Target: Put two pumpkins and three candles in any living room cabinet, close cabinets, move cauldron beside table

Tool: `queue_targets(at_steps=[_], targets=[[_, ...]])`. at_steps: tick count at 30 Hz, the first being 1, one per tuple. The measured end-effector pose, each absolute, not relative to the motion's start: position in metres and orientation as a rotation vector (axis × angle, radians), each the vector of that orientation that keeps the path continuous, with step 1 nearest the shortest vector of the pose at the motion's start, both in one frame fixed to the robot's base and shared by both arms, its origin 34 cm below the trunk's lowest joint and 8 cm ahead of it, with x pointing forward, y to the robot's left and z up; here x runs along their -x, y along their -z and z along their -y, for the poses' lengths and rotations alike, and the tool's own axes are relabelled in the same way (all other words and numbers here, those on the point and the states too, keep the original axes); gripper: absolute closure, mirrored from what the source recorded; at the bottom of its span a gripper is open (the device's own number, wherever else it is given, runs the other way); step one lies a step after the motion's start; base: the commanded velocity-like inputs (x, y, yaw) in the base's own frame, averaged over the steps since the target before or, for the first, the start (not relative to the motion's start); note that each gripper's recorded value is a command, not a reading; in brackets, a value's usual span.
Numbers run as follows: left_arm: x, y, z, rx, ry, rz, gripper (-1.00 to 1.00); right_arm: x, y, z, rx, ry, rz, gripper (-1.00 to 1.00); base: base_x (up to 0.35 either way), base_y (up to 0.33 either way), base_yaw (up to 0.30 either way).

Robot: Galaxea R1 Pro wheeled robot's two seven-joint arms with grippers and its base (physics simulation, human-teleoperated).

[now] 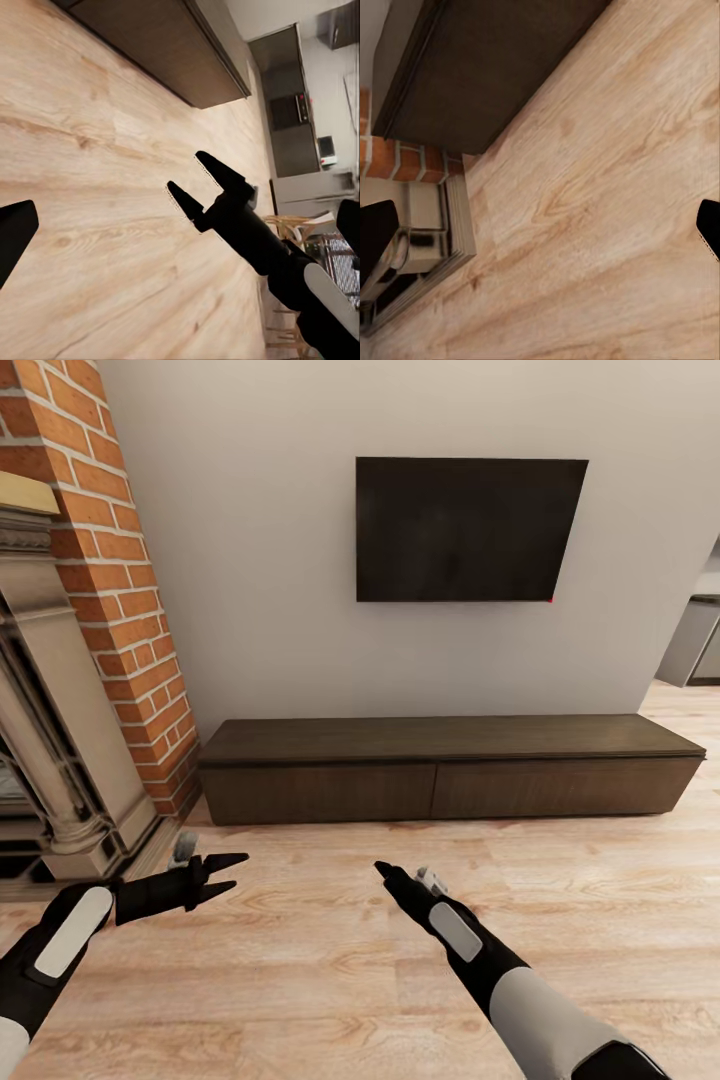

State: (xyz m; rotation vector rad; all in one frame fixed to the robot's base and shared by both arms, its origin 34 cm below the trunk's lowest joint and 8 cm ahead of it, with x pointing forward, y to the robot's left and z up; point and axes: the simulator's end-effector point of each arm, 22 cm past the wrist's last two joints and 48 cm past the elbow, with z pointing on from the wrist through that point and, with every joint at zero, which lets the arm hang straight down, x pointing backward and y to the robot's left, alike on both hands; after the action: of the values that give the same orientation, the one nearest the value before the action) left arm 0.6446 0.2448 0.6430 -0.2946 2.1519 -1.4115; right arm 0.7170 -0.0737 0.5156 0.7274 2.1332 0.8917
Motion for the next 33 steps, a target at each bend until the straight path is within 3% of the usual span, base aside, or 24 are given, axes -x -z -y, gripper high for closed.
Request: queue_targets(at_steps=[12,22,33], targets=[[-0.643,-0.635,-0.251,0.345,1.435,-2.146,-1.00,-0.729,-0.523,0.092,-0.918,-0.910,-2.004,-1.00,0.220,-0.070,0.000],[-0.643,-0.634,-0.251,0.351,1.438,-2.144,-1.00,-0.734,-0.531,0.093,-0.919,-0.945,-1.972,-1.00,0.259,-0.001,0.000],[-0.643,-0.630,-0.249,0.364,1.446,-2.148,-1.00,-0.740,-0.544,0.098,-0.872,-0.999,-1.926,-1.00,0.050,0.000,0.000]])
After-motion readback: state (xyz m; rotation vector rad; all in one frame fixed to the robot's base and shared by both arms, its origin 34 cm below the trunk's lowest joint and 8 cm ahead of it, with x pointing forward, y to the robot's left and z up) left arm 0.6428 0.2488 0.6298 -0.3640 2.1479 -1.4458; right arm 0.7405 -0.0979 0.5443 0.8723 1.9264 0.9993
